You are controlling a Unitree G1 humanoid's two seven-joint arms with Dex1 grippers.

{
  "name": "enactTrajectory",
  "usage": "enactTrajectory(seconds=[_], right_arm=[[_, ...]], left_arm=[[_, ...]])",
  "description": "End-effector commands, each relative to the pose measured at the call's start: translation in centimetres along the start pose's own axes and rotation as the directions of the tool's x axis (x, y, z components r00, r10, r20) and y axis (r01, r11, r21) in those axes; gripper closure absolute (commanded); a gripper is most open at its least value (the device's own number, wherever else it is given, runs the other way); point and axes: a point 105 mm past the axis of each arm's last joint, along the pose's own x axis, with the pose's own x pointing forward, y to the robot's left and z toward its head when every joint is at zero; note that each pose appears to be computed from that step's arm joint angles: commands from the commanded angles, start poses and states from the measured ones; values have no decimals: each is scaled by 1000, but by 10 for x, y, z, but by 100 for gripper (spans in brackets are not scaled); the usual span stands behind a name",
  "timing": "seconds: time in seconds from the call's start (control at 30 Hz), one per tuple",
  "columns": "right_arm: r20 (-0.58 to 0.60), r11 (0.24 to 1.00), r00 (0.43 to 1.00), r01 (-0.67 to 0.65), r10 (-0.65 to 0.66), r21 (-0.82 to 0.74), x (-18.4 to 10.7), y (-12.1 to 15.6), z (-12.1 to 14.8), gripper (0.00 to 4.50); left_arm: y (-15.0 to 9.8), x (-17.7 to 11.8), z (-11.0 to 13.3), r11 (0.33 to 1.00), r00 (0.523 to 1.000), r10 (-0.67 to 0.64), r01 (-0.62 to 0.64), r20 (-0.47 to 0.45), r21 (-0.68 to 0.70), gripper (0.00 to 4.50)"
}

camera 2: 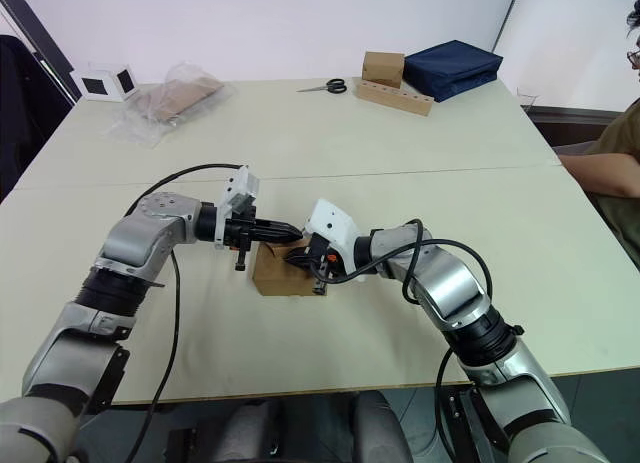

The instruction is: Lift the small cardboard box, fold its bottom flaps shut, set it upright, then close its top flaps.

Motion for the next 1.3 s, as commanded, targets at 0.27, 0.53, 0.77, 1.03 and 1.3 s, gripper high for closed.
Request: enactTrajectory(seconds=[0.27, 0.53, 0.77, 1.03, 1.3], right_arm=[[51, 1000, 999, -3, 3, -9, -13, -3, 16, 450], [134, 1000, 991, 21, -23, 19, -45, -8, 39, 450], [105, 997, 992, 68, -71, 26, -46, -11, 30, 450], [111, 999, 993, 37, -37, 8, -27, -7, 30, 450], [43, 998, 999, 24, -26, 59, -14, -6, 3, 450]], left_arm=[[-10, -21, -1, 999, 999, 28, -27, -24, 46, 449], [-15, -8, -23, 998, 996, 28, -23, -85, 58, 449], [-14, -12, -8, 998, 999, 43, -41, -26, 43, 449], [-19, -24, 23, 997, 993, 82, -82, 89, 0, 449], [-32, -18, -17, 996, 995, 80, -82, -54, -37, 449]])
